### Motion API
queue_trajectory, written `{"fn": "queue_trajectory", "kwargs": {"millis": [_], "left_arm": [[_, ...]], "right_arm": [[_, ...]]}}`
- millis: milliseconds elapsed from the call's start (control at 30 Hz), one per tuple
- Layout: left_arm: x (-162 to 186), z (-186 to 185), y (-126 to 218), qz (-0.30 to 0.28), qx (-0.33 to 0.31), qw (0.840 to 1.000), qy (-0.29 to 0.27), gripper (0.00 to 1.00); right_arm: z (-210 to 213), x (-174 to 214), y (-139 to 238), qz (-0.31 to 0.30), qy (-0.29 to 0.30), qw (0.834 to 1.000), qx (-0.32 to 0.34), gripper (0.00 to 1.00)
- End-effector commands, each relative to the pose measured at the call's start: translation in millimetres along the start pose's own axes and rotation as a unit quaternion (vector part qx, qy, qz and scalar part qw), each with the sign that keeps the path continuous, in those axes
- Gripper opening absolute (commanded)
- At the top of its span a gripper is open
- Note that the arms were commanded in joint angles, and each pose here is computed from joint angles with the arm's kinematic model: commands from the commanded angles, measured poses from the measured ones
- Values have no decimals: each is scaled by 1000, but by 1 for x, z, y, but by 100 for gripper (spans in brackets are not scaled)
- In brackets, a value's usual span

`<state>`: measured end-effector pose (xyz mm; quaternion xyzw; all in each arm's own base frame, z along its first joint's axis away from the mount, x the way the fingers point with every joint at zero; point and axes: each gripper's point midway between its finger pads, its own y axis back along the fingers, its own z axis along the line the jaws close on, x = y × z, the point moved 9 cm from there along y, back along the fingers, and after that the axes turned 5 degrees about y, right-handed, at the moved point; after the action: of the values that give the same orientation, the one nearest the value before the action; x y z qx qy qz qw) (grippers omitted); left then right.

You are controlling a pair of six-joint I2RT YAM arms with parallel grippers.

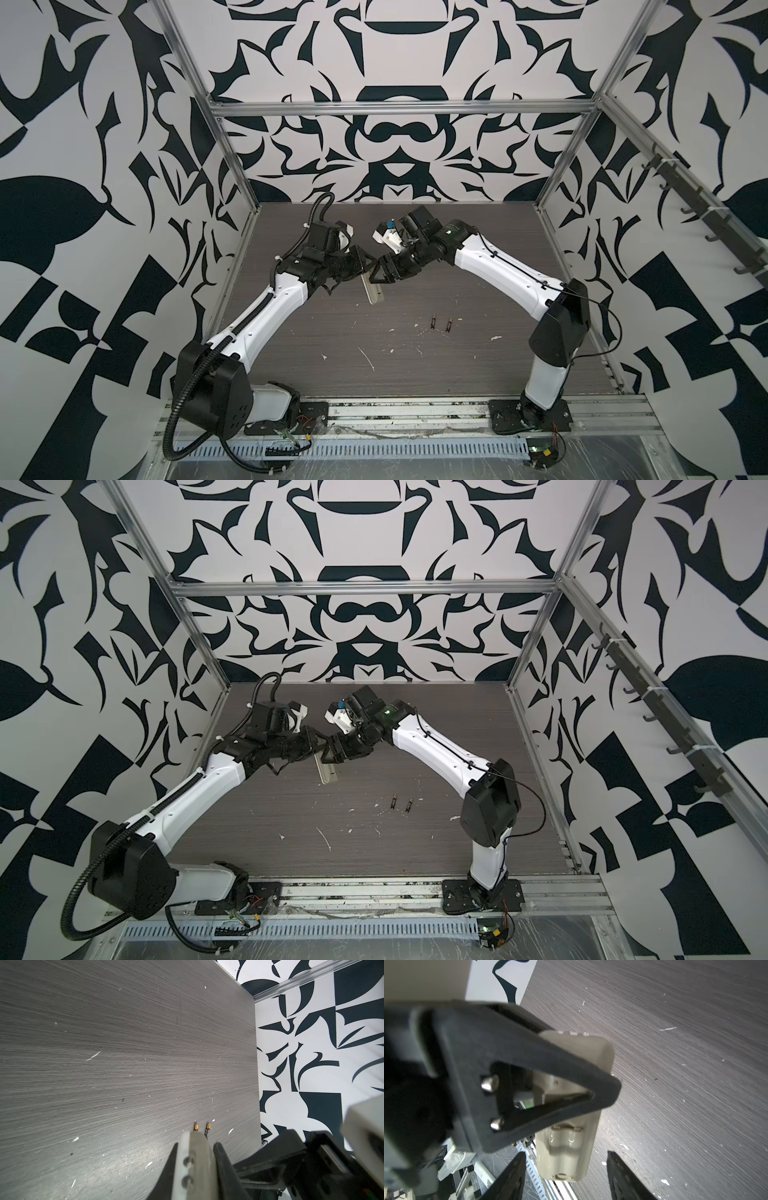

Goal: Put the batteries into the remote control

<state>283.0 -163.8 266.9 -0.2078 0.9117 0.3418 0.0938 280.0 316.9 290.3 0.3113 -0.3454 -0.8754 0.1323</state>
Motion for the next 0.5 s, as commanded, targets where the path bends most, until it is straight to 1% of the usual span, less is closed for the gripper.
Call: {"fn": "queue_trajectory", "kwargs": {"millis": [0, 233, 367, 467], "left_arm": [[-5, -11, 2, -5, 22, 1000, -12, 0], [-4, -13, 2, -4, 26, 1000, -15, 0], [-4, -13, 3, -6, 26, 1000, -16, 0], [-3, -12, 3, -5, 25, 1000, -15, 0]], "right_arm": [[11, -13, 7, -24, 21, 999, -20, 58], [10, -20, 1, -24, 19, 999, -28, 54], [9, -21, -1, -23, 16, 999, -31, 40], [8, -20, -2, -24, 16, 999, -31, 32]]}}
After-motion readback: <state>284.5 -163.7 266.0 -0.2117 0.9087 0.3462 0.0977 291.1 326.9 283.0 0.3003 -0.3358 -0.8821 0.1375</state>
